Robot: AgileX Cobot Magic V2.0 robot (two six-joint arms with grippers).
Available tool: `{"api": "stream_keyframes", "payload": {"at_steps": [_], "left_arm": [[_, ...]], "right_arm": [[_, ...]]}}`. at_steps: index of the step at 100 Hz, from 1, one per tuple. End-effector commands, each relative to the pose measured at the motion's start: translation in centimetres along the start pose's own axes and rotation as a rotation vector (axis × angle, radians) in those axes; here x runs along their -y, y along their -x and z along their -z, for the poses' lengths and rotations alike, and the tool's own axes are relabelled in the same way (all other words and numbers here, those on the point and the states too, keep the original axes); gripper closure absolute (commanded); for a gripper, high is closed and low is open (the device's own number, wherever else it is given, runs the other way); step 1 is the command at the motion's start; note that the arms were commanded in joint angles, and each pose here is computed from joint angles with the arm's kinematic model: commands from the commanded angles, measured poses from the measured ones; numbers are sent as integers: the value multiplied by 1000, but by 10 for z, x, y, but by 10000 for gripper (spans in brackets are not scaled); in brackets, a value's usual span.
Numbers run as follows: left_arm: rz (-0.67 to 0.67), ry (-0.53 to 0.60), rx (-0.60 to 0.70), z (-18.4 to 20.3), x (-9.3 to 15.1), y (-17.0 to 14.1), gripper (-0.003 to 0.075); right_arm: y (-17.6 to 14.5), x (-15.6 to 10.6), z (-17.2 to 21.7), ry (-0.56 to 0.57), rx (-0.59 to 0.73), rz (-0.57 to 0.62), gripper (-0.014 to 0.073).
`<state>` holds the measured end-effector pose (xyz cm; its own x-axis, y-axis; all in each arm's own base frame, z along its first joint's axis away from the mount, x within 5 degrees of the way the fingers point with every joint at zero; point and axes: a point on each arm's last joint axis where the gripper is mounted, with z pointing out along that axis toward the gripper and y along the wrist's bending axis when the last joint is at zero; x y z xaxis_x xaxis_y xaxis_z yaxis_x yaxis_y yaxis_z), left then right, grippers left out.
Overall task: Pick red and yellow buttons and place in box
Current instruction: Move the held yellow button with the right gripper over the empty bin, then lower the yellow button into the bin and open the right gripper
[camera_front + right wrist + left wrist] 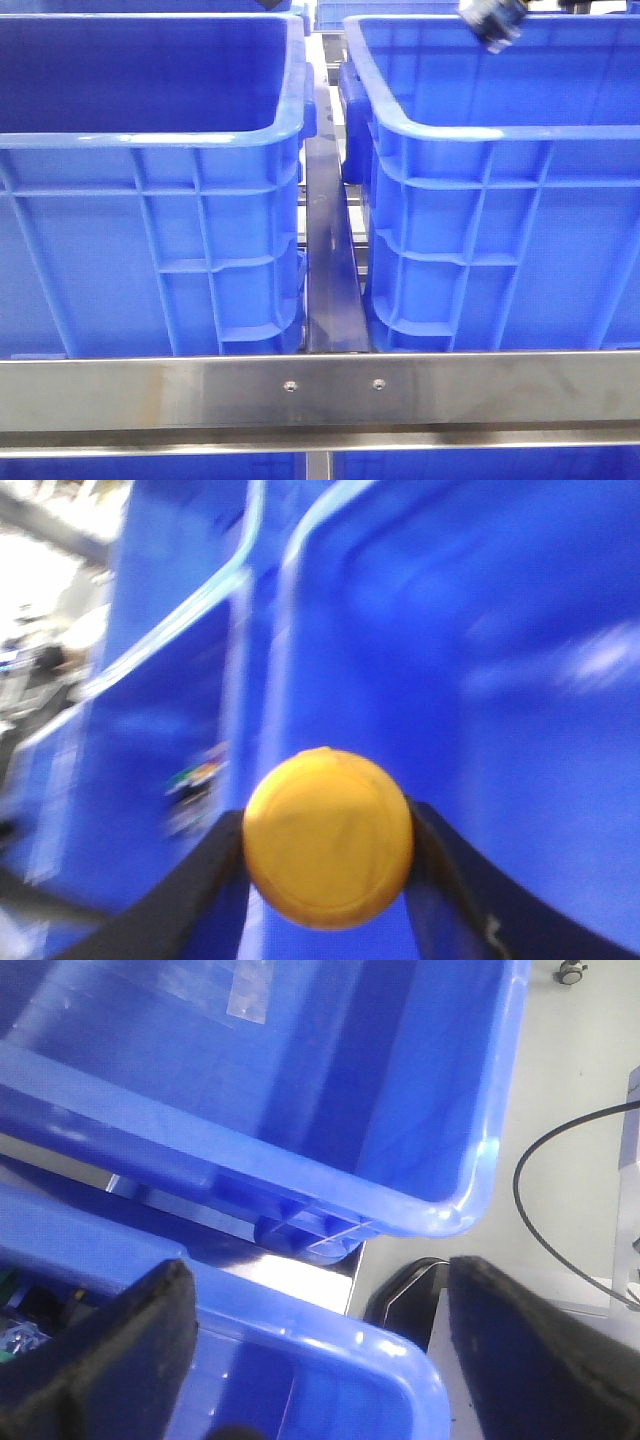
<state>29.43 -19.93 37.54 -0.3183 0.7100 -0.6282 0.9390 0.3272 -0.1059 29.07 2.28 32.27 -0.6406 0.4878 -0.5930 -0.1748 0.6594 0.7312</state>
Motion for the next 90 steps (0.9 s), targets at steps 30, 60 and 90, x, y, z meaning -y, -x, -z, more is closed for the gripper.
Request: {"api": "stream_keyframes", "payload": {"at_steps": [30,60,90], "left_arm": [[-11,-16,77,25,18,11,218],[-11,-16,77,25,18,11,218],[-11,-16,77,25,18,11,218]], "right_arm": [[27,3,9,-231,219,326,403],[42,-6,-24,-245,174,470,403],[53,25,-64,-287,117,443,403]]}}
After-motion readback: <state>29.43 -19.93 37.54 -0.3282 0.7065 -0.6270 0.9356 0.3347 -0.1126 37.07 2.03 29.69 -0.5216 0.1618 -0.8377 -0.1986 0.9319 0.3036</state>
